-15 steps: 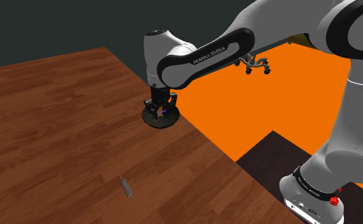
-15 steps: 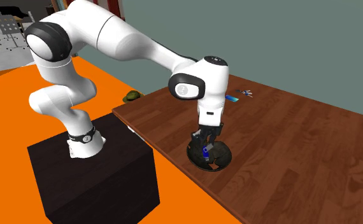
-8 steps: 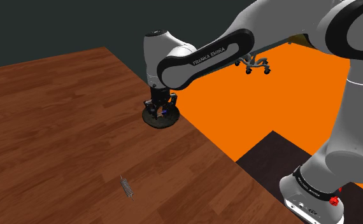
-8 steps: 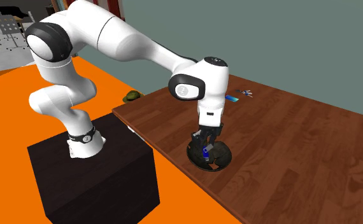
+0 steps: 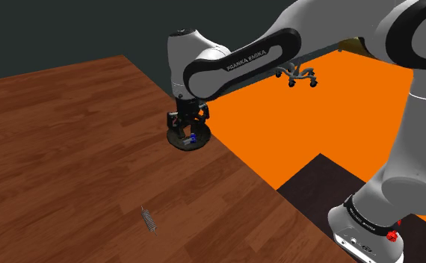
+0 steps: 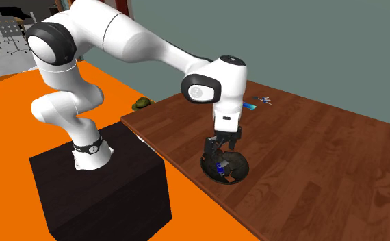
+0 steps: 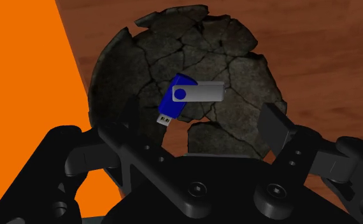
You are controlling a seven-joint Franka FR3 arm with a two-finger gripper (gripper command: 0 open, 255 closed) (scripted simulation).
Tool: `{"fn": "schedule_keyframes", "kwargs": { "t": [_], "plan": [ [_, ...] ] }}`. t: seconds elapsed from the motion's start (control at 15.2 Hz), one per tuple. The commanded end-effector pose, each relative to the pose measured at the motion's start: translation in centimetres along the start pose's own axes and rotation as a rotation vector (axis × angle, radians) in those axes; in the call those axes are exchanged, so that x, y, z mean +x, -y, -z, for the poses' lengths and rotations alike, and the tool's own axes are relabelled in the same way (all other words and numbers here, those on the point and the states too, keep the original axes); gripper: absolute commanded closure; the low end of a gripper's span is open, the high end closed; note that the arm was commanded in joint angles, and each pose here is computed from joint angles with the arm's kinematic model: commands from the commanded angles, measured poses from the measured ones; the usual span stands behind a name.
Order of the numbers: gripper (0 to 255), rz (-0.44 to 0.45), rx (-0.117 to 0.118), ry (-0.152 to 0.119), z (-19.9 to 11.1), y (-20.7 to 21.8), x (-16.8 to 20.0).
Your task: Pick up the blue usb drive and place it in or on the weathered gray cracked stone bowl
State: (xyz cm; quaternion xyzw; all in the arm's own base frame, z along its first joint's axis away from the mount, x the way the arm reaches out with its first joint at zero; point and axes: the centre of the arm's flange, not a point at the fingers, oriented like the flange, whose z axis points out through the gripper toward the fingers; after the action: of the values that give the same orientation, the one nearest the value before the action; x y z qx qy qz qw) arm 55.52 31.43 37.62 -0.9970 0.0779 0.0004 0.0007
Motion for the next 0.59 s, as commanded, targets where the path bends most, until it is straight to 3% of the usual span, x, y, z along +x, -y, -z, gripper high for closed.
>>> {"fn": "schedule_keyframes", "kwargs": {
  "t": [0.0, 0.53],
  "plan": [
    [0, 0.0, 0.0, 0.001, 2.4, 0.0, -0.1],
    [0, 0.0, 0.0, 0.001, 3.5, 0.0, -0.1]
  ]
}}
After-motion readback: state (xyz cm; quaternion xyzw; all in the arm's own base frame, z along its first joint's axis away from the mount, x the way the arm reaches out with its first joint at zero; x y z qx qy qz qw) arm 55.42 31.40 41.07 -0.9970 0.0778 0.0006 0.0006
